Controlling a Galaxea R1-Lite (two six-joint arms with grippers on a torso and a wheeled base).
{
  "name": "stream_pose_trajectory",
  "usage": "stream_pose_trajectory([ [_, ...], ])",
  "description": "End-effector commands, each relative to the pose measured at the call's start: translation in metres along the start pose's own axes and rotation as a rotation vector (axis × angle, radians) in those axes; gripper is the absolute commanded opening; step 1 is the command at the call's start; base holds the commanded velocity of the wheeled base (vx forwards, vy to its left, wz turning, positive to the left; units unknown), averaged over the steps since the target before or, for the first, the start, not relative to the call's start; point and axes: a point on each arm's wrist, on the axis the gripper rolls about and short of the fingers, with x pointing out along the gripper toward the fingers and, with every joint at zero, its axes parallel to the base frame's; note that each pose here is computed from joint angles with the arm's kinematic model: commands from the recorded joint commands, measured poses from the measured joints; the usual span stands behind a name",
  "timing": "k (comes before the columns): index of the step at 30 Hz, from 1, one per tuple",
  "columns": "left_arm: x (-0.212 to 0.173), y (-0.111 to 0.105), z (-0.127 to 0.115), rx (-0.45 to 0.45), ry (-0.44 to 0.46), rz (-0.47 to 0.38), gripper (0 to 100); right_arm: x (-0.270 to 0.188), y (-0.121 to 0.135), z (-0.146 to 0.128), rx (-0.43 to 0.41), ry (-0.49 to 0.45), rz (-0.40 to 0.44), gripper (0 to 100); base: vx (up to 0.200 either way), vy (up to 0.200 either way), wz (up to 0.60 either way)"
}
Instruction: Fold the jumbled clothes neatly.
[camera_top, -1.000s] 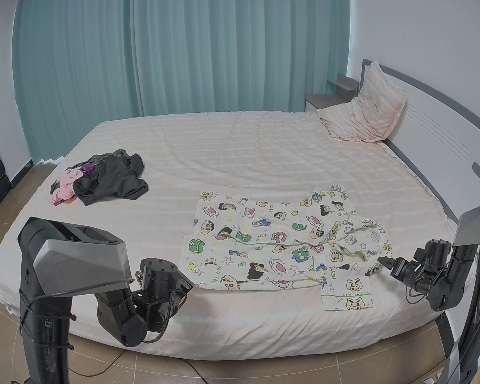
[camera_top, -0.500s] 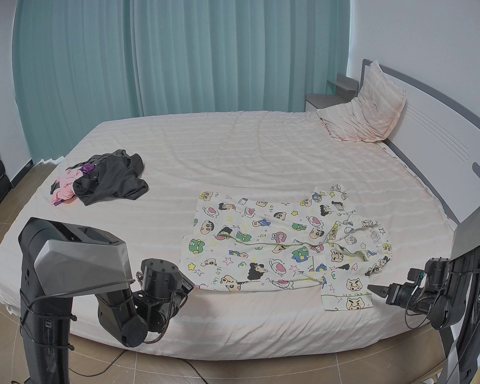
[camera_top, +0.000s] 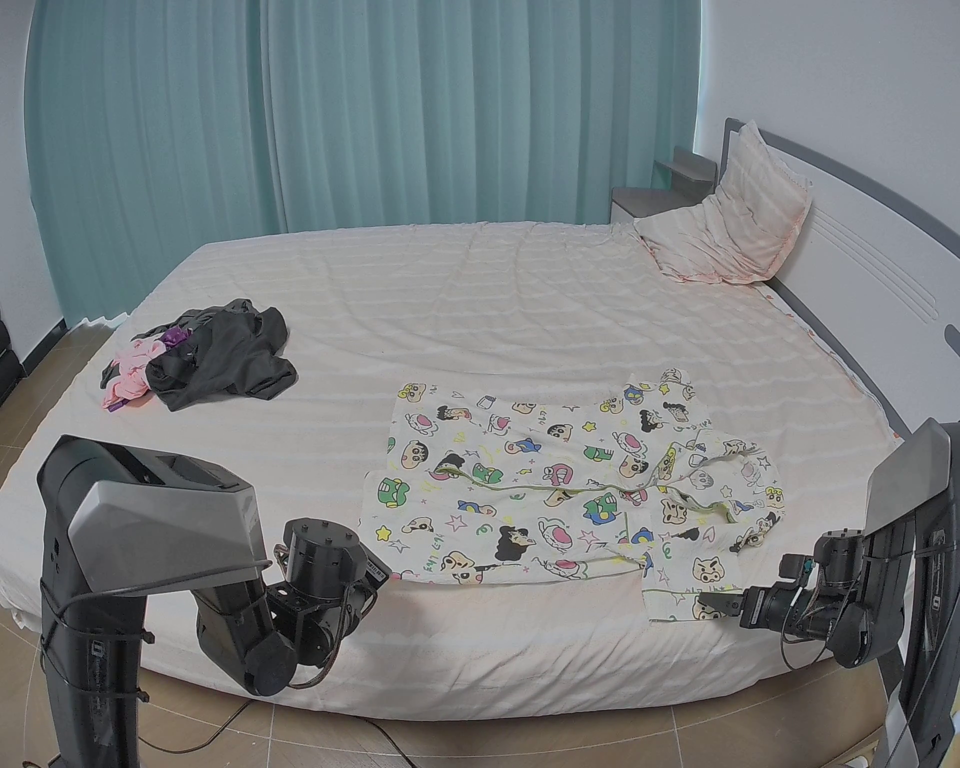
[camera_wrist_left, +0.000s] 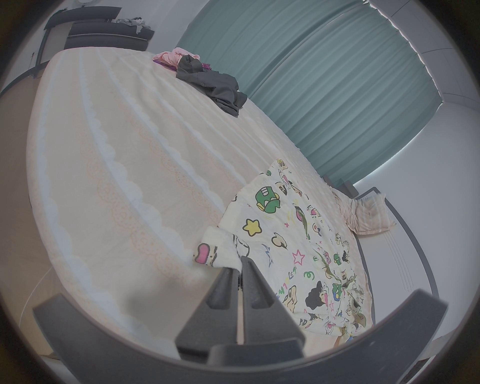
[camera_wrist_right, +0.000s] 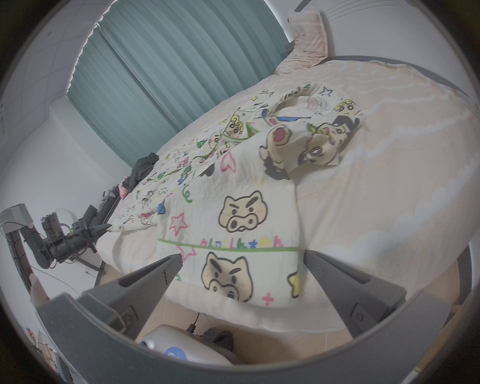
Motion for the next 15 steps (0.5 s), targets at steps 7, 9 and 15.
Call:
stream_pose_trajectory([
  [7,-0.0001,-0.0002,-0.0003,0.0,0.001,-0.001,0,0.003,0.0015,-0.0014,-0.005,0.015,0.071,100,0.0,0.0,0.0],
  [9,0.0001,0.0002,-0.0006,0.001,0.001,0.001,0,0.0016,0.0021,-0.0026,-0.002,0.023,0.08,0,0.0,0.0,0.0],
  [15,-0.0008,0.0008,-0.0018,0.007,0.005,0.003,0,-0.0044,0.0007,-0.0005,0.008,0.016,0.084,0,0.0,0.0,0.0],
])
